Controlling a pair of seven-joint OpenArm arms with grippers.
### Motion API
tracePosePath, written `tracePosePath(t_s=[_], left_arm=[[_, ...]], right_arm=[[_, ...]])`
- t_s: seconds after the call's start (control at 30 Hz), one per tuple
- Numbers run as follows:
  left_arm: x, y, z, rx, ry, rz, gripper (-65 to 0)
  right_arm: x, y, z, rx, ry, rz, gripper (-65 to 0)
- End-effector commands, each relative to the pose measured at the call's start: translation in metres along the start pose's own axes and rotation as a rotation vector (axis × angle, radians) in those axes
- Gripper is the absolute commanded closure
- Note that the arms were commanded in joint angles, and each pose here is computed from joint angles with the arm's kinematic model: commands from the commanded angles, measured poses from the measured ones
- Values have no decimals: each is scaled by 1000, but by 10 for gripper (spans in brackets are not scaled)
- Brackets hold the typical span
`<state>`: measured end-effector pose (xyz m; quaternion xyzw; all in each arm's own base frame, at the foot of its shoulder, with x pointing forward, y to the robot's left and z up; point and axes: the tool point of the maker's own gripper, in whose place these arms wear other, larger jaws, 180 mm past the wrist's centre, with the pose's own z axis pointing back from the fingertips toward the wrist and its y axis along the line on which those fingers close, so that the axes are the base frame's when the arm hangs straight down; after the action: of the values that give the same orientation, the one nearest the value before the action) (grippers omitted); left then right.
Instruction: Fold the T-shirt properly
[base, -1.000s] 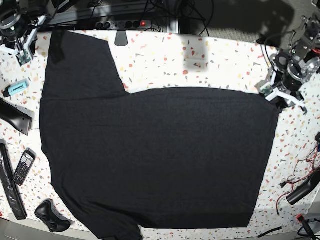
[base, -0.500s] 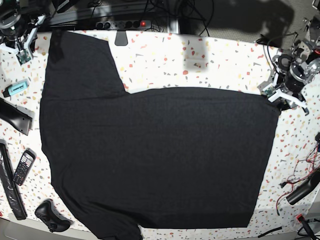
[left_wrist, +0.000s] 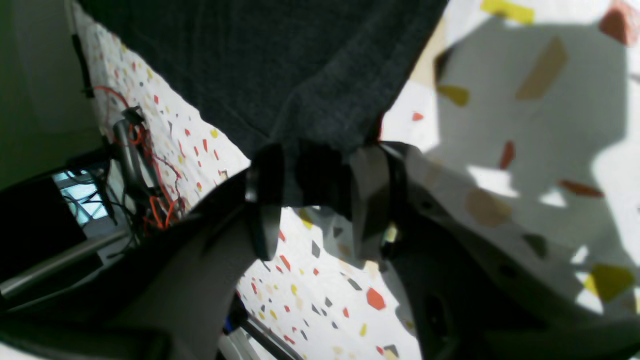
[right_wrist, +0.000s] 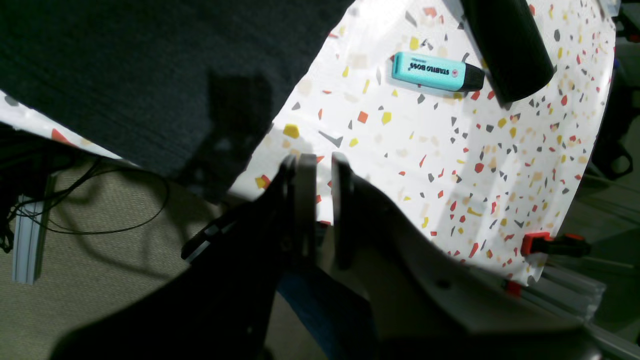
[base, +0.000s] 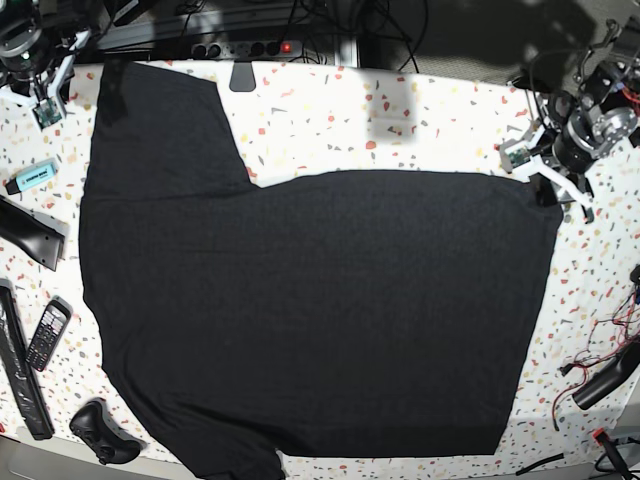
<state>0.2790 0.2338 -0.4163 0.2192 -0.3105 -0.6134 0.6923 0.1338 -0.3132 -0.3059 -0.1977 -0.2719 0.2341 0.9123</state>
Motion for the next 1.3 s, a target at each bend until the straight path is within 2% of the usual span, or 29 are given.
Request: tracePosePath(t_s=[0.0,0.3,0.7,0.87,1.2,1.27], left_arm=[[-2,15,1,26,-2,-2,-222],[-18,35,-10,51,31,19,-222],[5,26,-16,44,-29,49,-222],[3,31,-16,57,-22,22,-222],[3,42,-22,71,-22,59,-214],[2,41,-23,64,-23,80,-152]], right_arm=[[6,-4,3,-16,-19,6,-56],[2,-1,3,-15,-13,-15,-56],[2,-1,3,-15,-12,-16,-56],[2,-1,3,-15,-13,-16,-56],[2,-1,3,-15,-9,-16,-56],[1,-1,4,-15,-6,-16,-56]])
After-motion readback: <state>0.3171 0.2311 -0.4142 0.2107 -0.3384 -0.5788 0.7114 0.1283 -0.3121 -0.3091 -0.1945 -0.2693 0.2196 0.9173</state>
